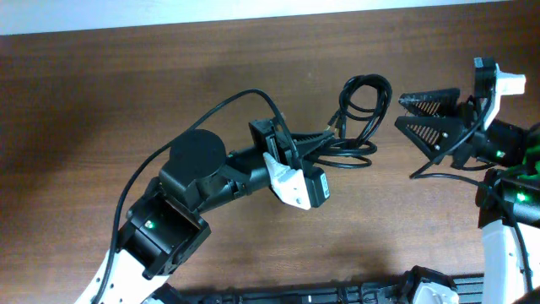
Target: Untangle cables
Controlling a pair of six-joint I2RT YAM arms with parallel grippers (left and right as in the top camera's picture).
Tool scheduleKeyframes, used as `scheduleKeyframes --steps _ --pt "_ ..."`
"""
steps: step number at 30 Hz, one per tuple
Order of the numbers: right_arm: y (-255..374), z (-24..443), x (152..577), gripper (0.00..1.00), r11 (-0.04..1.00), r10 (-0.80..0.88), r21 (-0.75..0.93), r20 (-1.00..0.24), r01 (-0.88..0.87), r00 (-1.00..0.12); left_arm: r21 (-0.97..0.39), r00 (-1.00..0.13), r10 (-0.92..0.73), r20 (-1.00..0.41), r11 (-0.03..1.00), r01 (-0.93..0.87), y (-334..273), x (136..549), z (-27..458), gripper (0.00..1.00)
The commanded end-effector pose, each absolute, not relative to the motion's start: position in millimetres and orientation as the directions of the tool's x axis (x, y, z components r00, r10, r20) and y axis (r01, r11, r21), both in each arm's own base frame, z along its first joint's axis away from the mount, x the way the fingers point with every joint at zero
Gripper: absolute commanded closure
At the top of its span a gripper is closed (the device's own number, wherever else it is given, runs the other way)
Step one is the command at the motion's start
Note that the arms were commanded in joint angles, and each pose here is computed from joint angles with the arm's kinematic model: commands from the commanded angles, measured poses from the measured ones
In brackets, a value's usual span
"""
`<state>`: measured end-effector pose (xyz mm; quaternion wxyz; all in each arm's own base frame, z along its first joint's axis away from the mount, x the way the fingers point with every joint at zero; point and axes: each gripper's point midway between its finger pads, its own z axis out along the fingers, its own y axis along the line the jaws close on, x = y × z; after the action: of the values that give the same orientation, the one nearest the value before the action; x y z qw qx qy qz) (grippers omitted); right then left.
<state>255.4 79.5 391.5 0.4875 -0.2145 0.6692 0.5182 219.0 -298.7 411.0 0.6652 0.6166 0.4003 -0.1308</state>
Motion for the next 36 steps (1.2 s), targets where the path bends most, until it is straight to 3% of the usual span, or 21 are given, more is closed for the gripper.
scheduleKeyframes --steps 1,6,8,10,13,18,21,25,28,32,36 --pt "81 398 249 0.32 0.369 0.171 0.409 -0.913 -0.835 -0.371 0.722 0.658 0.300 -0.690 0.239 0.649 -292 215 426 1.00" --pt "85 416 241 0.32 0.396 0.079 0.173 -0.985 -0.902 -0.154 0.720 0.685 0.224 -0.693 0.165 0.674 -299 197 426 1.00" --pt "88 425 235 0.33 0.401 0.020 0.023 -1.000 -0.916 -0.016 0.717 0.698 0.167 -0.696 0.111 0.688 -303 185 425 1.00" --pt "94 428 230 0.33 0.381 0.003 -0.024 -1.000 -0.924 0.027 0.716 0.704 0.139 -0.697 0.087 0.692 -306 180 425 1.00" --pt "102 423 232 0.33 0.337 0.023 0.033 -0.999 -0.941 -0.027 0.716 0.704 0.136 -0.697 0.090 0.692 -308 182 425 1.00" --pt "104 408 242 0.34 0.305 0.087 0.248 -0.969 -0.920 -0.232 0.728 0.715 0.133 -0.686 0.138 0.672 -307 187 436 1.00" --pt "103 401 245 0.35 0.296 0.116 0.344 -0.939 -0.891 -0.324 0.654 0.641 0.148 -0.753 0.273 0.705 -301 206 452 1.00" --pt "102 391 248 0.36 0.280 0.151 0.463 -0.886 -0.841 -0.438 0.568 0.580 0.094 -0.809 0.376 0.732 -296 215 472 1.00" --pt "102 390 249 0.37 0.279 0.153 0.470 -0.883 -0.837 -0.444 0.483 0.504 0.092 -0.859 0.478 0.734 -288 231 477 1.00" --pt "102 390 249 0.37 0.279 0.153 0.469 -0.883 -0.838 -0.444 0.249 0.305 0.020 -0.952 0.629 0.736 -271 257 477 1.00" --pt "100 390 253 0.34 0.294 0.167 0.471 -0.882 -0.832 -0.441 0.168 0.239 -0.021 -0.971 0.649 0.742 -268 261 476 1.00"
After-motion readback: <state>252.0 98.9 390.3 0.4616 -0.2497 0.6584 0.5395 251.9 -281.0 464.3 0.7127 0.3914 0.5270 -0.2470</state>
